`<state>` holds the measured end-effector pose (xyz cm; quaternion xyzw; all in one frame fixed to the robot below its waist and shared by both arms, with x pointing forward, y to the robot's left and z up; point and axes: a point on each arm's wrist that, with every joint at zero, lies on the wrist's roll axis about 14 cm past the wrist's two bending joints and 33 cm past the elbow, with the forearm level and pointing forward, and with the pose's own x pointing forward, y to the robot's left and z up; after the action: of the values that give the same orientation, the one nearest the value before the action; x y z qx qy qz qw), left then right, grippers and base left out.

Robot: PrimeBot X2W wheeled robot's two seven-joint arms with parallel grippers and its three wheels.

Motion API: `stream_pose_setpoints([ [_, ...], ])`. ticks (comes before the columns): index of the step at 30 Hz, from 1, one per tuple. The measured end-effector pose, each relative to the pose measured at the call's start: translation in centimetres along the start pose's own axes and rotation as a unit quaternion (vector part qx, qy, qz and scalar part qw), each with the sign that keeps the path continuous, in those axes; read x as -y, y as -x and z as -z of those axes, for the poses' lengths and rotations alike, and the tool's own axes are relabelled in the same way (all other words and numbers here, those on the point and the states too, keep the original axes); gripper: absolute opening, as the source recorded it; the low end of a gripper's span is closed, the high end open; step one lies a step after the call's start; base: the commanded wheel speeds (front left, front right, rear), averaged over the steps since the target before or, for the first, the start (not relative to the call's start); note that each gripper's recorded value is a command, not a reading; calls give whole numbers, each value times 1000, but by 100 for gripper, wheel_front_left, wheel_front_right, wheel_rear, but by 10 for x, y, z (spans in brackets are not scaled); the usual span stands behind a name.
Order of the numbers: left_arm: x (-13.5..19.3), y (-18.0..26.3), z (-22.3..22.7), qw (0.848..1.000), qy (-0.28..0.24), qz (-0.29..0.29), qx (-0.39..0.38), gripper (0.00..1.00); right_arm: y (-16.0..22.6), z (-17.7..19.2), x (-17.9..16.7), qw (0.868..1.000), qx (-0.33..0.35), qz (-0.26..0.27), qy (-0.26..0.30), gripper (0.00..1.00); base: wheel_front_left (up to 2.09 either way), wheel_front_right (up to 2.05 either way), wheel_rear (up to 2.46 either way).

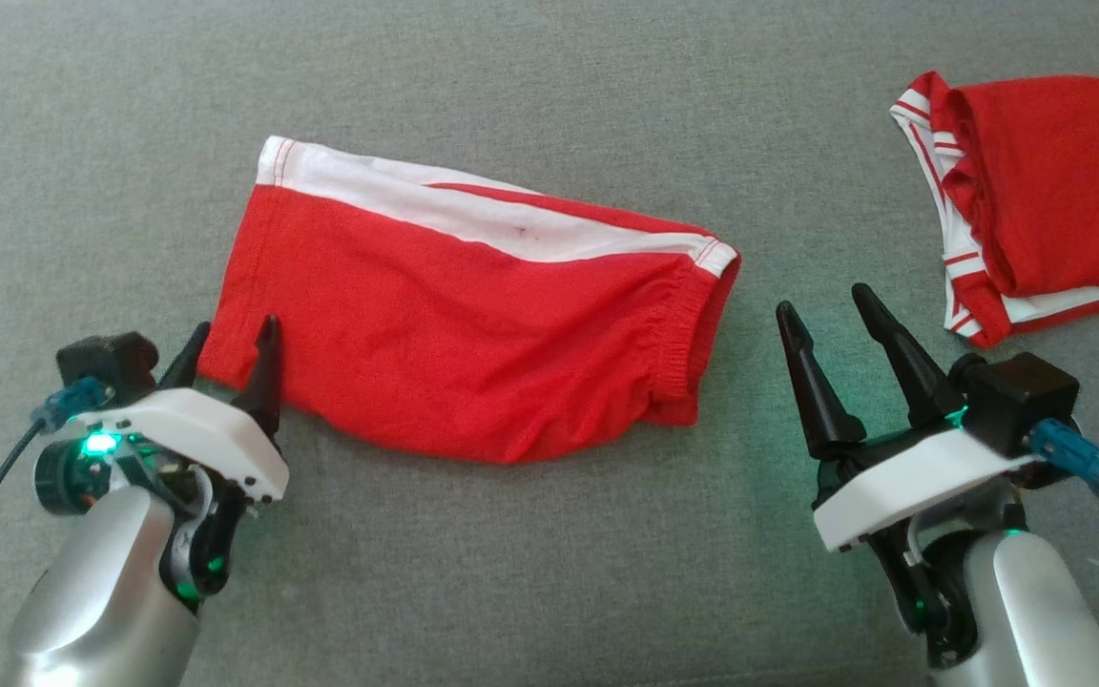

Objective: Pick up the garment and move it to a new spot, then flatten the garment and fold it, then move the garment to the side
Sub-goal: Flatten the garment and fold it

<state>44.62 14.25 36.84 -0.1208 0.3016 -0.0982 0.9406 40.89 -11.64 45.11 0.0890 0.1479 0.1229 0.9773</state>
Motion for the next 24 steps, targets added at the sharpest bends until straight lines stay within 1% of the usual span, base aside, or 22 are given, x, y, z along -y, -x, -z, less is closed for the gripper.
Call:
stream_pose_setpoints([
  [4,7,-2,5,1000,3,18,-15,100,-1,1,1,1000,-2,1,-1,100,0,0,0],
  [5,11,-3,6,1000,2,25,-20,86,-1,2,1,1000,-2,1,-1,100,0,0,0],
  [6,14,-4,6,999,4,29,-20,63,-1,2,1,1000,-3,1,-1,100,0,0,0],
  [7,17,-5,5,999,8,35,-21,35,-1,2,1,1000,-3,1,-1,100,0,0,0],
  [8,20,-6,6,999,11,39,-22,4,-1,3,2,1000,-4,2,-1,100,0,0,0],
  [9,23,-6,7,999,12,43,-23,0,-1,3,2,1000,-4,2,-1,100,0,0,0],
  [11,29,-7,7,998,16,52,-22,0,-1,3,2,1000,-3,2,-1,100,0,0,0],
  [15,30,-4,0,998,21,51,-1,0,-1,0,3,1000,3,4,-2,100,0,0,0],
  [18,32,3,-6,998,38,48,25,0,0,-5,7,1000,13,10,-1,100,0,0,0],
  [21,25,18,-1,997,62,31,40,0,-1,-11,9,1000,22,13,0,100,0,0,0],
  [24,14,36,16,995,86,8,41,0,-3,-16,5,1000,30,8,1,100,0,0,0],
])
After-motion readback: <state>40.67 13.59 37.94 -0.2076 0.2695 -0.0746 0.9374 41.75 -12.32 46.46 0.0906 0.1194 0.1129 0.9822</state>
